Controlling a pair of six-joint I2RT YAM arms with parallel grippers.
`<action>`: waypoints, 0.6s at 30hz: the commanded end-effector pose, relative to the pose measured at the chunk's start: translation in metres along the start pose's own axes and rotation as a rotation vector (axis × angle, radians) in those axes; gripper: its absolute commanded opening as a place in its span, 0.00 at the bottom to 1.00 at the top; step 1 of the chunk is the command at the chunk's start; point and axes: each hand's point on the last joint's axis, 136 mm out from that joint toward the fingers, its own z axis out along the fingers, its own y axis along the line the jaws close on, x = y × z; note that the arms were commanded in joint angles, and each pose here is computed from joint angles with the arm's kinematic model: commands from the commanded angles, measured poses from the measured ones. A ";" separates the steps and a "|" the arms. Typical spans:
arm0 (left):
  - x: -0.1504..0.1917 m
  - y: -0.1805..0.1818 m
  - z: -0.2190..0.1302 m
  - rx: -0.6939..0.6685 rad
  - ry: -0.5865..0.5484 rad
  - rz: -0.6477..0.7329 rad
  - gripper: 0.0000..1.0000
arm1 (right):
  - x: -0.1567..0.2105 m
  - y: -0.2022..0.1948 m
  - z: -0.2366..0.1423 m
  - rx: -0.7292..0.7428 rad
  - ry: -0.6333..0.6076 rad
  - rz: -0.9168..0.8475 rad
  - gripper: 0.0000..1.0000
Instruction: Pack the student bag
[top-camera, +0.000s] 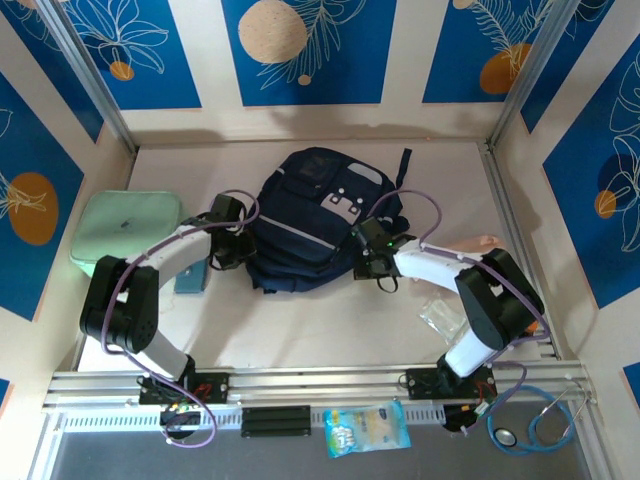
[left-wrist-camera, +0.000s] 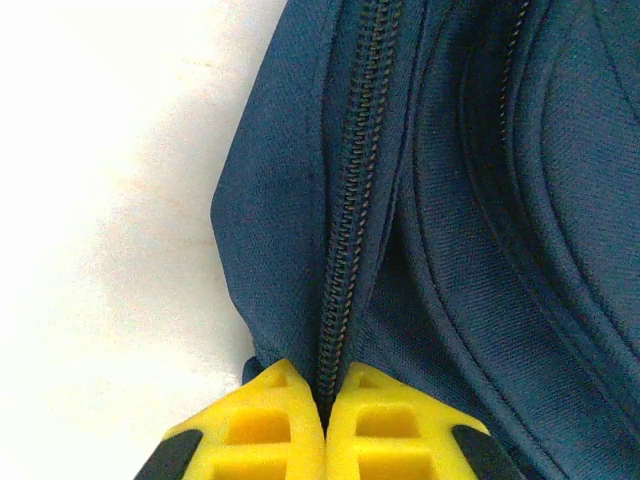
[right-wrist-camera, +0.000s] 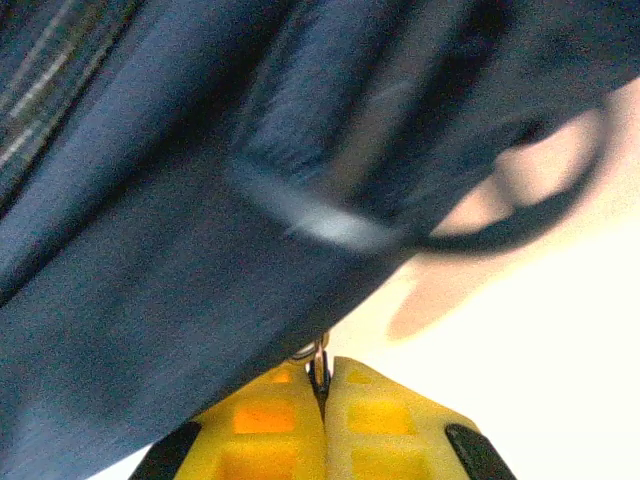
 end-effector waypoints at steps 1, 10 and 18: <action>-0.003 0.020 -0.009 -0.077 -0.018 0.018 0.00 | -0.017 -0.039 -0.006 0.108 -0.043 0.090 0.00; 0.014 0.006 -0.018 0.037 0.020 0.032 0.00 | -0.035 -0.073 -0.009 0.162 0.003 0.263 0.08; 0.028 -0.013 -0.031 0.128 0.030 0.066 0.00 | -0.042 -0.034 -0.031 -0.071 -0.037 0.074 0.48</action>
